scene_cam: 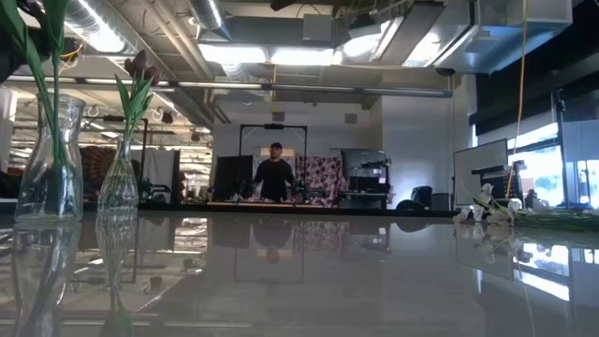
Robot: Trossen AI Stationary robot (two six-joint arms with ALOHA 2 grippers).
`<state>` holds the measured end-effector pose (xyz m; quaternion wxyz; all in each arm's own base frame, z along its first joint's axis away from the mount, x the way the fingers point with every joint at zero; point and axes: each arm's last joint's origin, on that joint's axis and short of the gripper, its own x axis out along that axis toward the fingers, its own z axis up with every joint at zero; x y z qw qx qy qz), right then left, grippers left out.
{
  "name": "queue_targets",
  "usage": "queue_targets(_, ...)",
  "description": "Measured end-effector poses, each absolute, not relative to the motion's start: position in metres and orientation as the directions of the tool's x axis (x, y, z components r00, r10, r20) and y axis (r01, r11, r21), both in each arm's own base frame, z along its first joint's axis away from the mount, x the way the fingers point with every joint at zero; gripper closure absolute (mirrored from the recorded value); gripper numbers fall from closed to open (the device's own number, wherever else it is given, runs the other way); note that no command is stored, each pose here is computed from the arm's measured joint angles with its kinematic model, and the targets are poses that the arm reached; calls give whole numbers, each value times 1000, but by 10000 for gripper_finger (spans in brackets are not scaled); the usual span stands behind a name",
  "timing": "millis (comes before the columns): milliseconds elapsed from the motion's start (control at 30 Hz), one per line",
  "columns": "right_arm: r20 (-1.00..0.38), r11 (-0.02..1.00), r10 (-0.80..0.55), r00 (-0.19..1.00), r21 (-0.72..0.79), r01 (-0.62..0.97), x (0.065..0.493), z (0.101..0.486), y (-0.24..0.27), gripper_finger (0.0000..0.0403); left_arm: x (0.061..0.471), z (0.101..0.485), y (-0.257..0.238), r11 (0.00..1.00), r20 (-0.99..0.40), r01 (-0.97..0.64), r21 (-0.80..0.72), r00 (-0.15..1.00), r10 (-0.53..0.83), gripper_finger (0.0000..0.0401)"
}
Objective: Sort flowers into vase by color
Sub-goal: Put the top white flowers into the purple vase
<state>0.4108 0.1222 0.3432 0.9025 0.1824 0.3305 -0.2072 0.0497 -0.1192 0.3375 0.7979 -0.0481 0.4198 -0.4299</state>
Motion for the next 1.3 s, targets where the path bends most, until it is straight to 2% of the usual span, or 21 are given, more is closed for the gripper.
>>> queue_targets(200, -678, 848, -256, 689, 185, 496, 410, 343, 122, 189, 46, 336, -120, 660, -630, 638, -397, 333, -702, 391)
queue_targets(567, -678, 848, -256, 689, 185, 497, 410, 343, 122, 189, 35, 305, -115, 703, -670, 563, -435, 319, -670, 396)
queue_targets(733, -678, 848, -256, 689, 185, 497, 410, 343, 122, 189, 34, 302, -113, 708, -670, 552, -441, 323, -669, 383)
queue_targets(1000, -675, 846, -264, 689, 180, 501, 410, 343, 122, 189, 31, 303, -108, 700, -663, 455, -551, 271, -698, 321)
queue_targets(1133, -667, 840, -282, 690, 176, 513, 411, 343, 118, 189, 28, 315, -107, 649, -635, 438, -622, 202, -746, 296)
queue_targets(1300, -666, 829, -274, 694, 202, 522, 415, 345, 108, 189, 26, 334, -103, 601, -586, 409, -687, 178, -790, 288)
